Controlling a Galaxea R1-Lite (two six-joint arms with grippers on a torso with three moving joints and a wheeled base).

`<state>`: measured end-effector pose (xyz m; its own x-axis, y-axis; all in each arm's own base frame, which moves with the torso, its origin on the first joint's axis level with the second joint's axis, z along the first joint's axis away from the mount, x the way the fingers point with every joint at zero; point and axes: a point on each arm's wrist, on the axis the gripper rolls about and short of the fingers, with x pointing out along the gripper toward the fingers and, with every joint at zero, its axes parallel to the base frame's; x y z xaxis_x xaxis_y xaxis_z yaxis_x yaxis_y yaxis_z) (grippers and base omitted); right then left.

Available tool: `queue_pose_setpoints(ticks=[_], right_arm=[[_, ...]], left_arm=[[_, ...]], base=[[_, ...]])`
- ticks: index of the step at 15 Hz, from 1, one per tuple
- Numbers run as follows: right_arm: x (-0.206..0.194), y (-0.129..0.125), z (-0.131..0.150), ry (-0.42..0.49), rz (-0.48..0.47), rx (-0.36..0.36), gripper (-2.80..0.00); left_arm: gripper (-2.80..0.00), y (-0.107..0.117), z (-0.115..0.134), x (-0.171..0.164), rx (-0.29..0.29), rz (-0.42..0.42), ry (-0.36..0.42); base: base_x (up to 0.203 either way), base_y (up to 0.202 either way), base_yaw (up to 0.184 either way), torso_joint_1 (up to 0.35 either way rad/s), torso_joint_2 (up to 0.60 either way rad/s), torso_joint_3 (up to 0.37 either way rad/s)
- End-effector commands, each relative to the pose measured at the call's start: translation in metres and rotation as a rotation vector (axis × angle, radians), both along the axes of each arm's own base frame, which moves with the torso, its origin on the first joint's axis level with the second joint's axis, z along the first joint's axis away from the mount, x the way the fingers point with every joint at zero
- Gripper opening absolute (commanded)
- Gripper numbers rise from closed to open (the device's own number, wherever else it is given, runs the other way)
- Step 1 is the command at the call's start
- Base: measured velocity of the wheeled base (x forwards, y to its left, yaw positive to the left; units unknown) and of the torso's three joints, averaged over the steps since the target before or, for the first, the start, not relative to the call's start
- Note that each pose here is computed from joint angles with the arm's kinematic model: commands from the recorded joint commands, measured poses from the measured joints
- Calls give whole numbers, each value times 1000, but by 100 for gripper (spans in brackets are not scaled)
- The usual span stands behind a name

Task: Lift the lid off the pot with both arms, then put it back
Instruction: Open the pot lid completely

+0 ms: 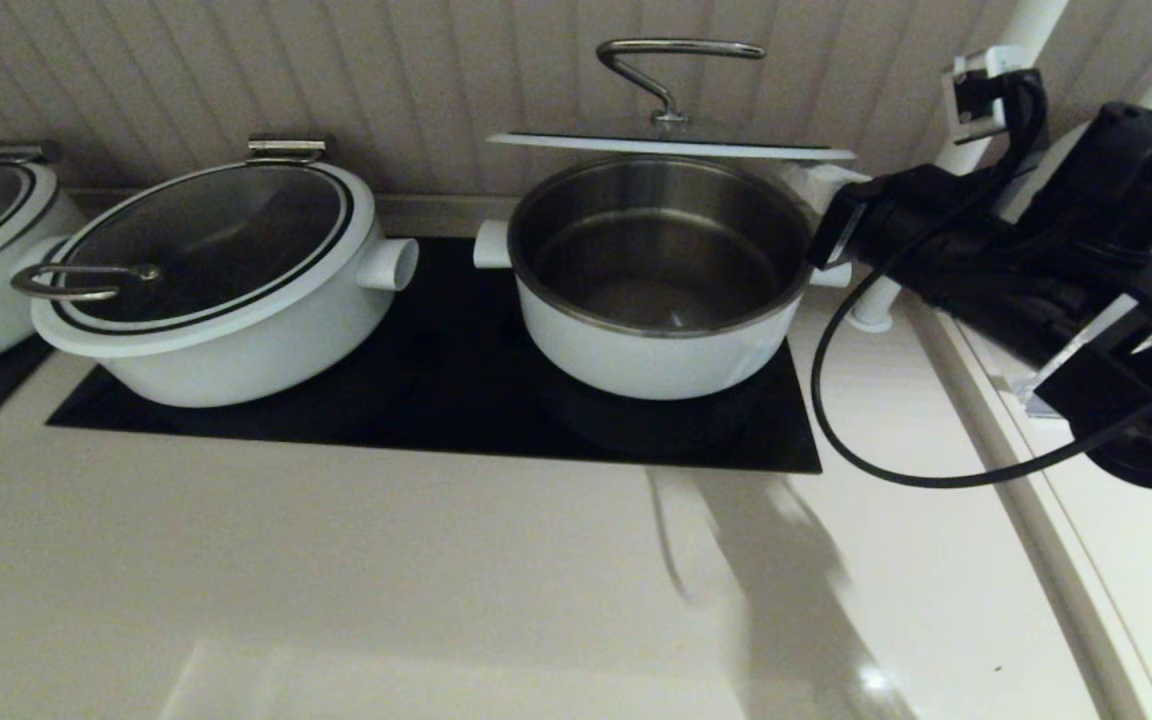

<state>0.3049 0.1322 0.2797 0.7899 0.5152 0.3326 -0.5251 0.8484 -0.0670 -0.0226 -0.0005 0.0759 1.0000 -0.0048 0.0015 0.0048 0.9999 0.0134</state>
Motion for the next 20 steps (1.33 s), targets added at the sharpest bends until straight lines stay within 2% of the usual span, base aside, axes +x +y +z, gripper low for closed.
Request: queue_pose_setpoints(ticks=[1, 20], right_arm=[[1, 0, 2, -12, 1, 4, -280], [7, 1, 26, -91, -1, 38, -280]], left_arm=[[-280, 0, 0, 0, 0, 0, -3], [-280, 0, 0, 0, 0, 0, -3]], base=[[0, 0, 0, 0, 0, 0], [0, 0, 0, 0, 0, 0]])
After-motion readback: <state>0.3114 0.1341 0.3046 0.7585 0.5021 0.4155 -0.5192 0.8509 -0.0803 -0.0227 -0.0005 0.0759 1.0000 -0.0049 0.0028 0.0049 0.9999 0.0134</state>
